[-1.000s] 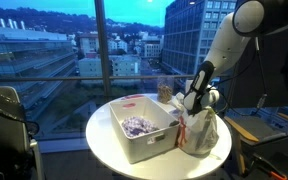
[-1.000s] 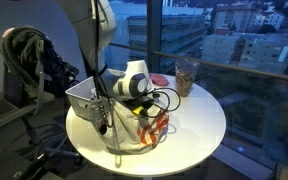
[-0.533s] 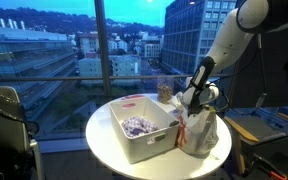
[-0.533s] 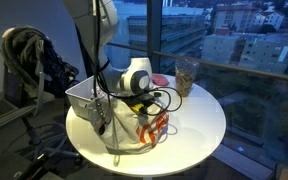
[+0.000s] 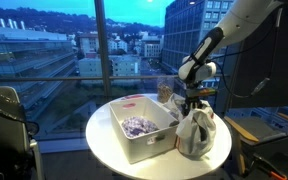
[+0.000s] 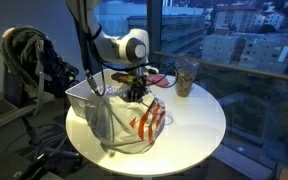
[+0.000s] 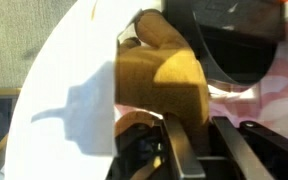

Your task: Put the purple shirt, the turnip plushie, moose toy and bowl in the basket

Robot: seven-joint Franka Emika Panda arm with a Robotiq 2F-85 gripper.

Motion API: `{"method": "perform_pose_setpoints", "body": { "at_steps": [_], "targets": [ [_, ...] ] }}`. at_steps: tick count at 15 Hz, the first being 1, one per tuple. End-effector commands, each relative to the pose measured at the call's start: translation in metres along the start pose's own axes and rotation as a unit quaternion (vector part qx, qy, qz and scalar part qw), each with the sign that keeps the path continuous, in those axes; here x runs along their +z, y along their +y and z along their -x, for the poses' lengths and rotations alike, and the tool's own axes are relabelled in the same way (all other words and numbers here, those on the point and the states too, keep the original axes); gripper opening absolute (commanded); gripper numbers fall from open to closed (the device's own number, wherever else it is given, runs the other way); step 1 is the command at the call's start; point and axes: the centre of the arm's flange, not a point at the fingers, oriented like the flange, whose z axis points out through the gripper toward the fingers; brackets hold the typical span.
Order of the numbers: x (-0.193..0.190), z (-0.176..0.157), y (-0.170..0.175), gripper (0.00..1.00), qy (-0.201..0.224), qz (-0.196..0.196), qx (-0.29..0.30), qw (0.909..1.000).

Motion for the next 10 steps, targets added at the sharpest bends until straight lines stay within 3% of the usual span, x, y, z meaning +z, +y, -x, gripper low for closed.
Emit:
{"method": "perform_pose_setpoints", "body": {
  "at_steps": [1,5,10],
  "targets": [
    [-0.086,0.034,-0.012,0.08,0.015,-0.031,-0.043,0.9985],
    [-0.154,0.062,-0.029,0.08,0.079,-0.055,-0.093,0.9910],
    [-0.219,0.087,-0.074,0.07,0.188,-0.035,-0.178,0.9653]
  ]
}}
